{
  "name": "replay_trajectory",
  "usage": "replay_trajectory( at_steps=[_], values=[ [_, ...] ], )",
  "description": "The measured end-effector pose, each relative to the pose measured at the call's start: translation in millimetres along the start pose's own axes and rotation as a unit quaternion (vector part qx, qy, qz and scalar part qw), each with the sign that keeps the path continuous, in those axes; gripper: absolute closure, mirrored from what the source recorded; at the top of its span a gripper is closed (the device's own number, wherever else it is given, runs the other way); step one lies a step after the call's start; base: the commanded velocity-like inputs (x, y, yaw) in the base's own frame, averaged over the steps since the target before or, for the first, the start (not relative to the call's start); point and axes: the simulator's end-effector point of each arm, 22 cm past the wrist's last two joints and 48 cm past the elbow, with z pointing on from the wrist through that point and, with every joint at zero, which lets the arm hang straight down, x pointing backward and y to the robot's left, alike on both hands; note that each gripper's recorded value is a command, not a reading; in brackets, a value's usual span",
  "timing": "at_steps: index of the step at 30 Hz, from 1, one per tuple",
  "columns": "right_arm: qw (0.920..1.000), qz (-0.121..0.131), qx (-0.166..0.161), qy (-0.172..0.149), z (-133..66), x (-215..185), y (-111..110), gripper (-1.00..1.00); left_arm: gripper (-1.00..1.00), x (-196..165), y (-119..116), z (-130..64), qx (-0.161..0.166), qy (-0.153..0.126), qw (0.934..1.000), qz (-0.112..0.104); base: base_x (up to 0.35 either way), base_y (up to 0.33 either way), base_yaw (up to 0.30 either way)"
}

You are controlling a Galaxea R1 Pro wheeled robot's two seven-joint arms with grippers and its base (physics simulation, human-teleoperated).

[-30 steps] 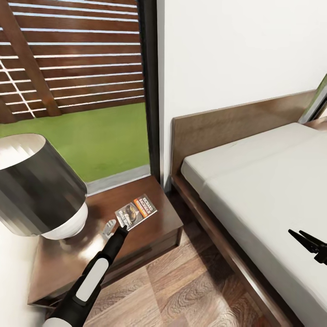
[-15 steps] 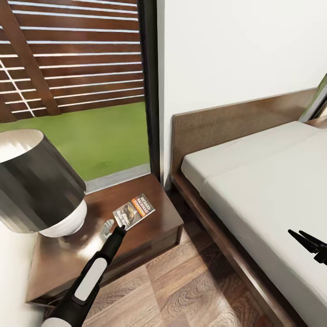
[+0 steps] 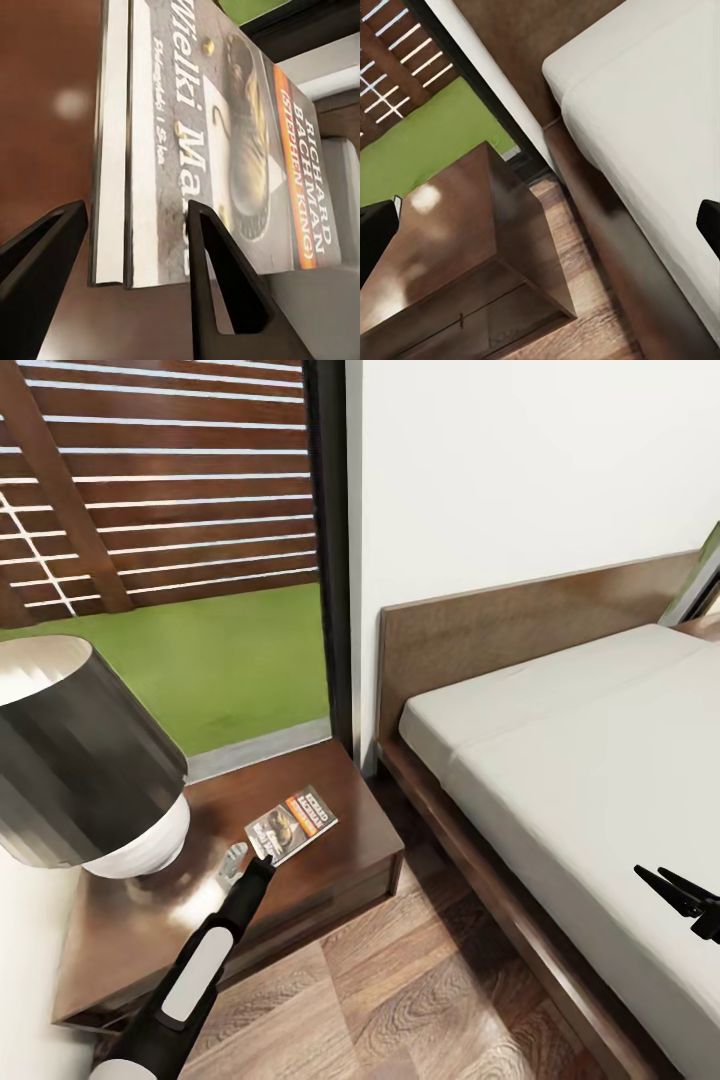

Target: In the bedroom, move the book from the bed onto either nightstand, and place the two sandals side by side next to the bed.

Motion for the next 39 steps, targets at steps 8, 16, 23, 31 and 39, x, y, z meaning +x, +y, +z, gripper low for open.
replay_trajectory(
  at_steps=[8,16,23,31,39],
  values=[
    [1.0,0.0,-0.001,0.001,0.8,0.6,0.9,-1.0,1.0,-13.5,7.4,-0.9,-0.005,-0.009,0.9999,0.003,0.214,0.0,0.0],
    [1.0,0.0,-0.001,0.001,1.0,0.8,0.8,-1.0,1.0,-15.3,8.7,-0.9,-0.006,-0.01,0.9999,0.004,0.021,0.0,0.0],
    [1.0,0.0,-0.001,0.001,1.0,0.8,0.8,-1.0,1.0,-15.2,8.6,-0.9,-0.006,-0.01,0.9999,0.003,0.0,0.0,0.0],
    [1.0,0.0,-0.001,0.001,1.5,8.6,-3.3,-1.0,1.0,-11.0,16.2,1.4,-0.006,-0.01,0.9999,0.003,0.0,0.0,0.0],
    [1.0,0.0,-0.001,0.001,1.8,14.4,-6.4,-1.0,1.0,-8.4,21.8,3.1,-0.006,-0.01,0.9999,0.003,0.0,0.0,0.0]
  ],
)
